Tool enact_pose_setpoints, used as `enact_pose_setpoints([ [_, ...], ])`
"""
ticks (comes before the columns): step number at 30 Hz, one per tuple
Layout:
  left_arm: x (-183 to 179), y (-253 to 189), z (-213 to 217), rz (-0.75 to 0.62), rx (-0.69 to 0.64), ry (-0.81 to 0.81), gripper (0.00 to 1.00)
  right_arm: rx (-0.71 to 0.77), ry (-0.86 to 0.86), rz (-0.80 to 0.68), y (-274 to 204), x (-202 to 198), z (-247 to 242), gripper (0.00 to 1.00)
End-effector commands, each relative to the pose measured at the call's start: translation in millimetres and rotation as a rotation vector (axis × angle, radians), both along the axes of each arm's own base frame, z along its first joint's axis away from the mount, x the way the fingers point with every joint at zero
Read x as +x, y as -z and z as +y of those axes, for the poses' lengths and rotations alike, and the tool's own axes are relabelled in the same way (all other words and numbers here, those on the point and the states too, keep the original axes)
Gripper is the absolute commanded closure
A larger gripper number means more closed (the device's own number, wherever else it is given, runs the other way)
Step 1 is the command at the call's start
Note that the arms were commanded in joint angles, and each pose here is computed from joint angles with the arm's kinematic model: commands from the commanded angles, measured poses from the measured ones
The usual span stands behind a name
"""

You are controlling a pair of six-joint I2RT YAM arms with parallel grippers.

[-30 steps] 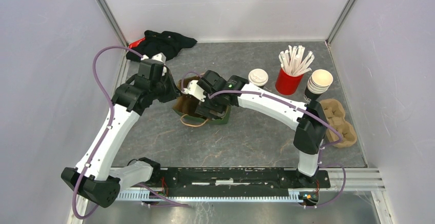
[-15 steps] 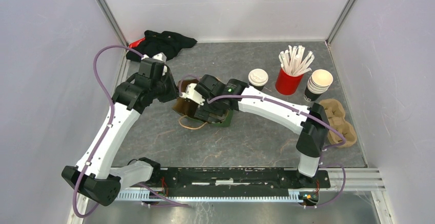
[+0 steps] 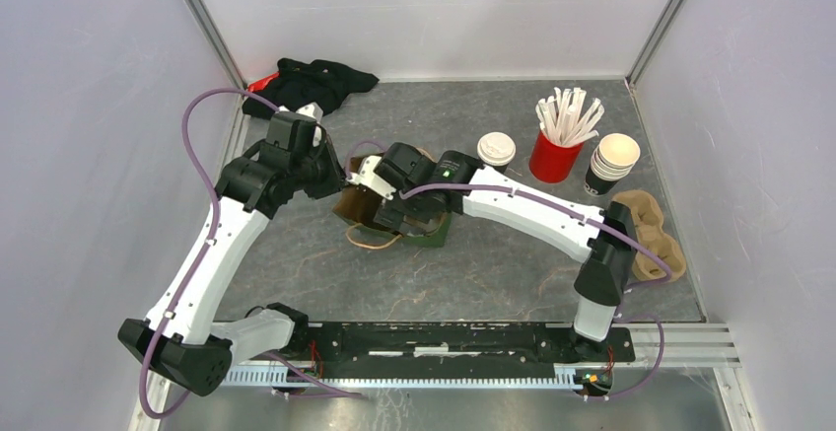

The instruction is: Pack the takeout coffee

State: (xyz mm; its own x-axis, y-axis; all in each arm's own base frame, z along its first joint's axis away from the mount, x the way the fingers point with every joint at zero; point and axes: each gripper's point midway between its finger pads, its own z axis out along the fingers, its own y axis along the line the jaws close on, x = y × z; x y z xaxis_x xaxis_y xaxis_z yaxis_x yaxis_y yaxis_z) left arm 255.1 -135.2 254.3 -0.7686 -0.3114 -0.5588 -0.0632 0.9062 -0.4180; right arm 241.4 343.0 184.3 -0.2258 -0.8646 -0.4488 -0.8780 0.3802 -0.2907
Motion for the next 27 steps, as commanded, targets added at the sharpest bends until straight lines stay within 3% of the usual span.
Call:
enact_pose_setpoints([
  [1,4,-4,0,0.019,-0.019,-0.052,0.98,0.234,-0.051,-0.048,-70,-13,22,0.02],
  [10,10,-9,-3,0.005,-0.012,-0.039,0.98,0.496,-0.188,-0.036,-144,-34,53,0.04],
  [16,12,-10,4,-0.016,0.016,-0.060,0.98,0.672,-0.101,-0.168,-209,-25,41,0.05],
  [21,12,-11,12,-0.032,0.043,-0.085,0.98,0.903,0.124,-0.365,-297,7,-7,0.08],
  [23,12,-9,13,-0.026,0.052,-0.080,0.98,0.947,0.235,-0.407,-310,30,-35,0.08],
  [27,10,-10,12,-0.032,0.052,-0.065,0.98,0.870,0.489,-0.483,-296,86,-95,0.03],
])
